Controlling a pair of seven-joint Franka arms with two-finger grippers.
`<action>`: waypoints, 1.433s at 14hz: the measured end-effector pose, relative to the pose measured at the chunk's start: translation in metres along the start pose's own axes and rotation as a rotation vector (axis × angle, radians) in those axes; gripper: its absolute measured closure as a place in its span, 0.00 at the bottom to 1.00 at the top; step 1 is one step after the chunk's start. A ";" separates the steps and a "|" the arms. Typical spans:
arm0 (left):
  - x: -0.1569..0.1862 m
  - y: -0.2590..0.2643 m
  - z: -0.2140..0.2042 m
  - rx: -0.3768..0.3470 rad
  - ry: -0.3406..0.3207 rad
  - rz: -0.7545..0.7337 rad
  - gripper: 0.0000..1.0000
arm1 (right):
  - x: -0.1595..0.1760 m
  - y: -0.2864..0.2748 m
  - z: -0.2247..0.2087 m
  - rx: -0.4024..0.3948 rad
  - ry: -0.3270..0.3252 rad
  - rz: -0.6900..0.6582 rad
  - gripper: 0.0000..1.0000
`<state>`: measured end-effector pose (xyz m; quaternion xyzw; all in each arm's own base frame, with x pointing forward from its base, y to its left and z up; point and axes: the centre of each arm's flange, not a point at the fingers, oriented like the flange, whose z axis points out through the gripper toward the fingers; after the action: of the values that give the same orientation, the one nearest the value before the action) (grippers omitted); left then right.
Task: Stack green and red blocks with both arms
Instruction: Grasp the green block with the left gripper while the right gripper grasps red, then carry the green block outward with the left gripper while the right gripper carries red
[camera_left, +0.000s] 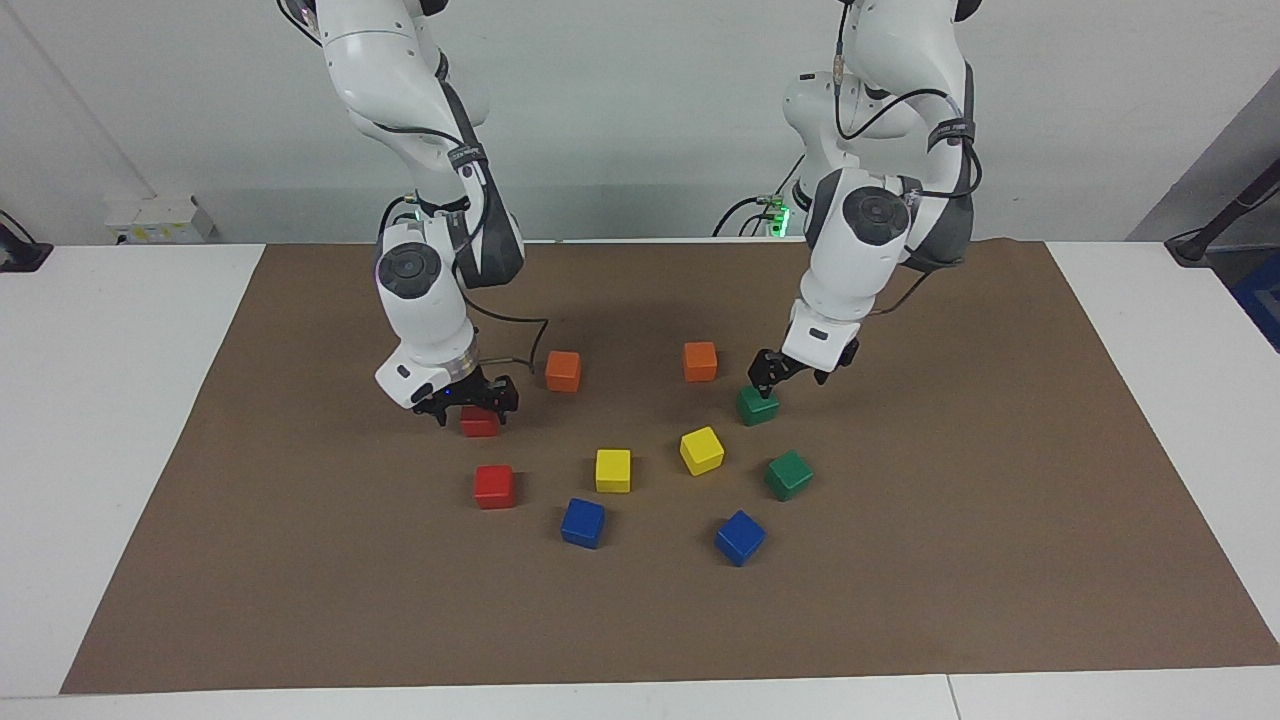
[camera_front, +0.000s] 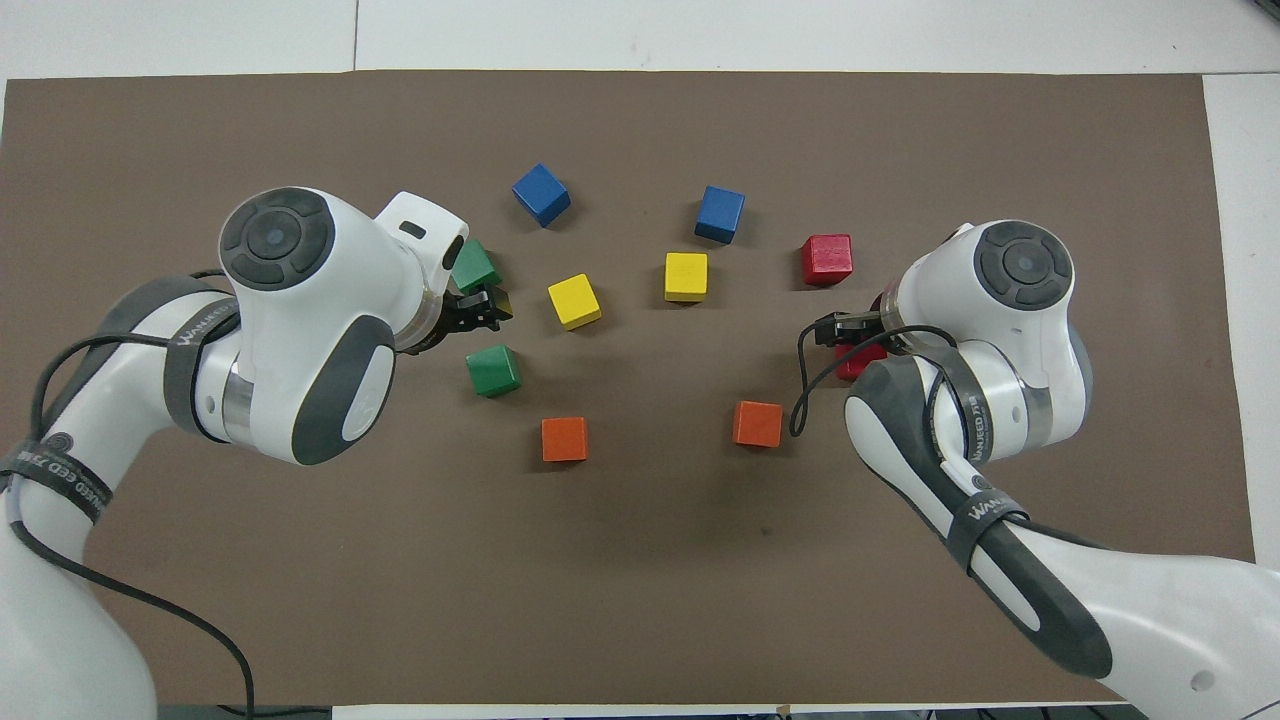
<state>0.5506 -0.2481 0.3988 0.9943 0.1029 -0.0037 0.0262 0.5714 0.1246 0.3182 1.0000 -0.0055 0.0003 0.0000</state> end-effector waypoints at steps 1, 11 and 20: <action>-0.002 0.002 0.006 0.000 0.000 -0.002 0.00 | -0.002 0.000 0.001 -0.001 -0.004 0.000 0.00; -0.029 0.025 0.068 0.035 -0.015 -0.115 0.00 | -0.017 -0.003 0.010 -0.004 -0.011 -0.008 0.00; -0.033 0.015 0.092 0.056 0.008 -0.080 0.00 | -0.015 0.002 0.007 -0.002 -0.001 0.011 0.45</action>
<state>0.5217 -0.2747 0.3078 0.9898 0.1427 -0.0039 -0.0024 0.5566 0.1232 0.3112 0.9999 -0.0108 -0.0003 0.0009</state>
